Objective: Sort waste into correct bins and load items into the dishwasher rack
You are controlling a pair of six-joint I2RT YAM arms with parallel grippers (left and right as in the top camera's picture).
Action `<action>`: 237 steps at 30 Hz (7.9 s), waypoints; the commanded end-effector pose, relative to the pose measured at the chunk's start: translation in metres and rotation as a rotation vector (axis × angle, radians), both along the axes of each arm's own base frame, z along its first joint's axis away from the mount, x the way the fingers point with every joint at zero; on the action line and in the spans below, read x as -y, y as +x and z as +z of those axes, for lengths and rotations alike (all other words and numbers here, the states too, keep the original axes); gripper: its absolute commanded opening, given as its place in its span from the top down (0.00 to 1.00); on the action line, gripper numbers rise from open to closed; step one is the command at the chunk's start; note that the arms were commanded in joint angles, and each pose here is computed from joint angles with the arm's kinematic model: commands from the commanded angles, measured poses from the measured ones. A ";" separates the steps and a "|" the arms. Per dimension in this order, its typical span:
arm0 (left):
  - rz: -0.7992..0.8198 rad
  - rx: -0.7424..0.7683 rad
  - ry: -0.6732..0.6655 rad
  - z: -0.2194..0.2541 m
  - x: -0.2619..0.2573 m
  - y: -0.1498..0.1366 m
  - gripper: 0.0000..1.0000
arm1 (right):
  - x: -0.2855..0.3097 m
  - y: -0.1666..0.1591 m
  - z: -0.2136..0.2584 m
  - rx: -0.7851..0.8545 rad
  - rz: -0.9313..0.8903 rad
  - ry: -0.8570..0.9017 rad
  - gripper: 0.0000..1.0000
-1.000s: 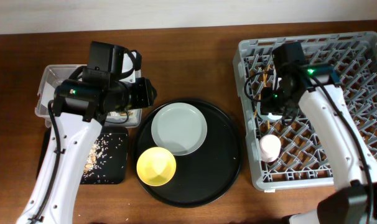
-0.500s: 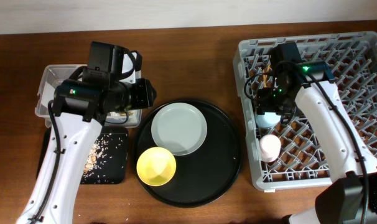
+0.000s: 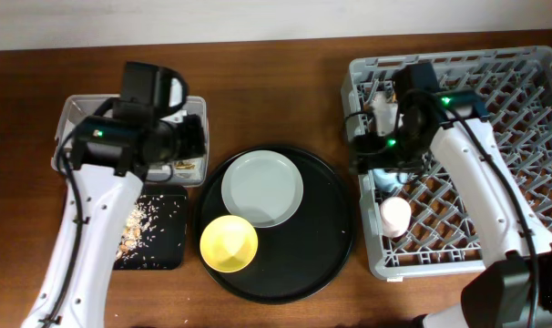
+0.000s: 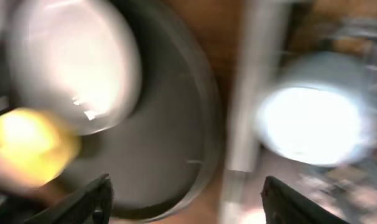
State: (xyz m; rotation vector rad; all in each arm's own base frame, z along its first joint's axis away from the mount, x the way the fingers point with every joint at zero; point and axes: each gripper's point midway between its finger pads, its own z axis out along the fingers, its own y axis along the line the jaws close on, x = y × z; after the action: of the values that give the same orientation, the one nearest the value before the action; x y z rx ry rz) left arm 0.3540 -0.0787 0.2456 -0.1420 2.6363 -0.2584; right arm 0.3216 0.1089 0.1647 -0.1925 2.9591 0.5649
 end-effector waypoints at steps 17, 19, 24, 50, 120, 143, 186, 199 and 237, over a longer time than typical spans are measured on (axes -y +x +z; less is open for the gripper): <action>0.602 -0.127 0.020 -0.016 -0.201 -0.039 0.16 | -0.268 -0.141 -0.063 0.352 0.733 -0.078 0.27; 0.592 -0.137 0.000 -0.017 -0.197 -0.041 0.14 | -0.286 -0.146 -0.076 0.423 0.763 -0.121 0.31; 0.586 -0.165 -0.015 -0.019 -0.192 -0.046 0.08 | -0.308 -0.152 -0.110 0.444 0.797 -0.136 0.45; 0.586 -0.177 -0.015 -0.020 -0.191 -0.048 0.01 | -0.299 -0.127 -0.015 0.558 0.700 -0.044 0.96; 0.586 -0.177 -0.015 -0.020 -0.191 -0.048 0.01 | 0.126 0.100 0.106 0.683 -0.188 0.315 0.83; 0.586 -0.176 -0.015 -0.020 -0.191 -0.048 0.01 | 0.121 0.105 0.009 0.408 -0.291 -0.356 0.96; 0.586 -0.177 -0.014 -0.020 -0.191 -0.048 0.01 | -0.245 -0.037 -0.124 0.252 0.627 -0.134 0.70; 0.586 -0.177 -0.015 -0.020 -0.191 -0.048 0.01 | -0.246 -0.040 -0.155 0.216 0.643 -0.168 0.70; 0.586 -0.176 -0.015 -0.020 -0.191 -0.048 0.01 | -0.257 -0.052 -0.150 0.169 0.671 -0.137 0.94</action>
State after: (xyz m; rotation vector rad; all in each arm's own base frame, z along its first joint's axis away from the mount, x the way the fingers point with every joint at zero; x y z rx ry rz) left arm 0.3062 0.1122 0.2278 -0.9564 2.6137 -0.0612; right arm 0.2726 0.3623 0.0092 -1.2037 2.7191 0.3654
